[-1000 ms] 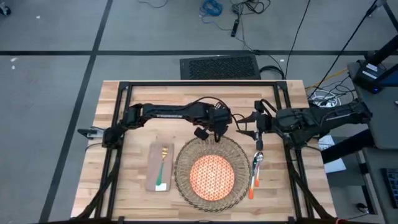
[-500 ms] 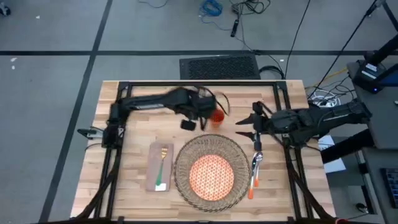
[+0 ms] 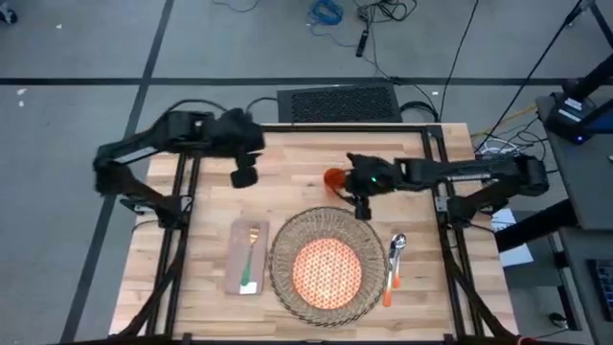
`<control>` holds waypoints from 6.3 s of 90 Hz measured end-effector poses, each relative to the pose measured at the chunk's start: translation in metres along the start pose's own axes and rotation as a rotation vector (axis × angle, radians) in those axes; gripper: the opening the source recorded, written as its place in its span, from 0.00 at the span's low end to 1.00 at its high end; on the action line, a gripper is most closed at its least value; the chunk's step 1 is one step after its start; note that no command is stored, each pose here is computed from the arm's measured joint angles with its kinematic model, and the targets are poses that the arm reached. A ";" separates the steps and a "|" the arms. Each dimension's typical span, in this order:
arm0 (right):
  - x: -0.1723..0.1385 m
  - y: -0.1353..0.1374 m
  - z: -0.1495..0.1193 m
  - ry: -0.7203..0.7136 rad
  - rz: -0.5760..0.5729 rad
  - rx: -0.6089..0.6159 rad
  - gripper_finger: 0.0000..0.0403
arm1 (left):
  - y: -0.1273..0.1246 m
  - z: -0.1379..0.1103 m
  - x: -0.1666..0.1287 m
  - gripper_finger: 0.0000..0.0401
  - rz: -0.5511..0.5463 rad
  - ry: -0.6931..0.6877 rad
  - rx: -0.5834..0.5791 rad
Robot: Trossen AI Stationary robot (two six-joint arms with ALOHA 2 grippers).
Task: Set table place
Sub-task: Put the orange cup to the top right of the brown mat, then return to Home Position
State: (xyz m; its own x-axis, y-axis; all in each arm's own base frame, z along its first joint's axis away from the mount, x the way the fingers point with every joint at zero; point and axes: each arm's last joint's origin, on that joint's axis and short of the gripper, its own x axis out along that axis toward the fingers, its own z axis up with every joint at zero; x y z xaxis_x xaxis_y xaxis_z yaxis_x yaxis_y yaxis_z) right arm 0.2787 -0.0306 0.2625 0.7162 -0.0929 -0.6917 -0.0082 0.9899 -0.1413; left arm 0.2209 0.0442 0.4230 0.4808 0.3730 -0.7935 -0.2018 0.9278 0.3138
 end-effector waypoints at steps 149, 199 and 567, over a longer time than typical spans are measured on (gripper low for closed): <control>0.081 -0.059 -0.007 0.558 0.109 0.128 0.25 | -0.062 -0.097 0.036 0.30 -0.122 -0.053 -0.008; 0.057 -0.038 -0.008 0.666 0.127 0.134 0.00 | -0.068 -0.097 0.033 0.30 -0.140 -0.062 0.016; -0.073 0.082 -0.169 -0.837 0.098 0.220 0.16 | -0.100 -0.208 0.096 0.30 -0.312 -1.009 -0.204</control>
State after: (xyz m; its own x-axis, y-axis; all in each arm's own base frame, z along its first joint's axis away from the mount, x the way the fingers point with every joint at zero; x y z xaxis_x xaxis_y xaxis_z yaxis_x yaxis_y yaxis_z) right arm 0.1081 0.0397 0.1818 0.9976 0.0170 0.0667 -0.0231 0.9956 0.0914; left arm 0.1098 -0.0144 0.2072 0.9991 0.0423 0.0022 -0.0423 0.9991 0.0052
